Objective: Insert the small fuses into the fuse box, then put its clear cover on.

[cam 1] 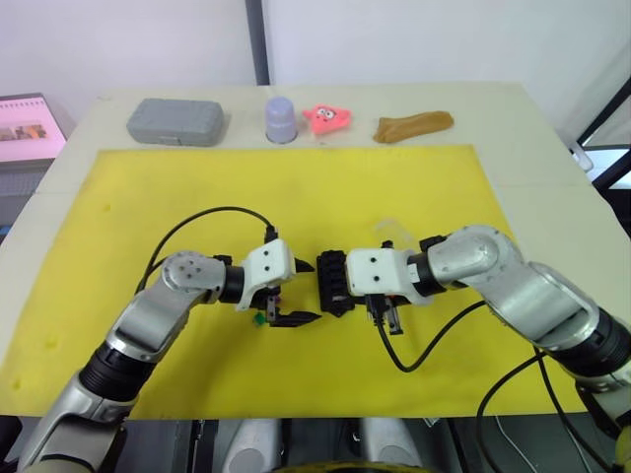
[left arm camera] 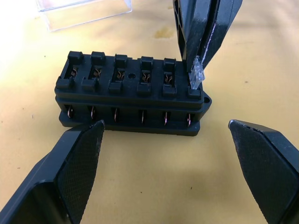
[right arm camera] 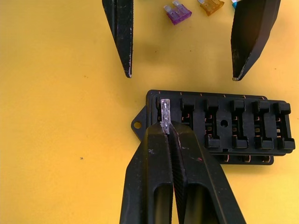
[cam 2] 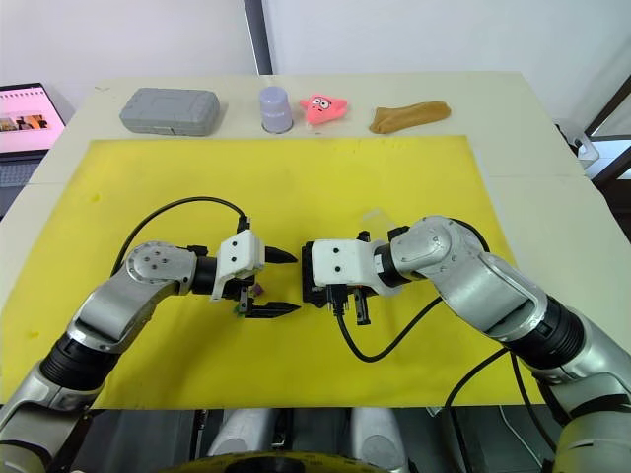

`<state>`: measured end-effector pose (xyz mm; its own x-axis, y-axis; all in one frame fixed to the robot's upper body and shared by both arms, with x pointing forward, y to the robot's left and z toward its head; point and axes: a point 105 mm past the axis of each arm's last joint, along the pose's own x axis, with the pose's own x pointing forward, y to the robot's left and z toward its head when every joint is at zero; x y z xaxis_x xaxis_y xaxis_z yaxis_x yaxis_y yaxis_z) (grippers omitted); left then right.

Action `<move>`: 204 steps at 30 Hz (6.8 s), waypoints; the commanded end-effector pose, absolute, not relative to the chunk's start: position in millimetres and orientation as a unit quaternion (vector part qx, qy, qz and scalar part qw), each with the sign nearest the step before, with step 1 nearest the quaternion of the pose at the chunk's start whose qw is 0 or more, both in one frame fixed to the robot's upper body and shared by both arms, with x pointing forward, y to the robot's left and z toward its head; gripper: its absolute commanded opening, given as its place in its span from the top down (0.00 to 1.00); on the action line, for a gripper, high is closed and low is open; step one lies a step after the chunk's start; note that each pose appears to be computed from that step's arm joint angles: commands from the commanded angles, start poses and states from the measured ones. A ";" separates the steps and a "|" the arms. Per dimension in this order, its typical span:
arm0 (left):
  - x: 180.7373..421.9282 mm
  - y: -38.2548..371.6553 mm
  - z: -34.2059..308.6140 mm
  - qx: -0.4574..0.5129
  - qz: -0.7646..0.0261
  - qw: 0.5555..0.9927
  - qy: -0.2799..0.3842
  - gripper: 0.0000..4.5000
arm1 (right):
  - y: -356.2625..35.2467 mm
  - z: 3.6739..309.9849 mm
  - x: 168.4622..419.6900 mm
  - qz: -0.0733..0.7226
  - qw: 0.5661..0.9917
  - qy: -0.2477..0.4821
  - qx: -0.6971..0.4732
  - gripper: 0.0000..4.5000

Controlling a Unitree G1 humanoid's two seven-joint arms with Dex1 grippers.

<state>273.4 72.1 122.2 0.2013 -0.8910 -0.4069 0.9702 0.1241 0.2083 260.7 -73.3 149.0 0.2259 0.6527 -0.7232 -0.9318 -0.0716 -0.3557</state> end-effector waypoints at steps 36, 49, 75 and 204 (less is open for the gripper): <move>272.8 69.2 130.3 0.229 -0.624 0.744 0.073 0.00 | -72.9 158.5 265.3 0.590 0.676 0.164 -0.410 0.86; 273.4 69.9 130.2 0.230 -0.624 0.744 0.073 0.00 | -72.0 163.6 263.1 0.597 0.674 0.158 -0.406 0.86; 278.7 69.4 130.8 0.229 -0.621 0.746 0.074 0.00 | -74.8 166.8 256.6 0.623 0.711 0.098 -0.312 0.99; 310.9 179.5 136.9 -0.244 -0.506 0.750 0.351 0.00 | -89.9 218.4 259.3 0.621 0.713 0.044 -0.322 0.01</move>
<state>304.9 178.6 126.2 0.2138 -0.9287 -0.3029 0.5796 0.3702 -0.7260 262.3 -92.5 208.9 0.2193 0.8483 -0.4819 -0.9323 0.0366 -0.3599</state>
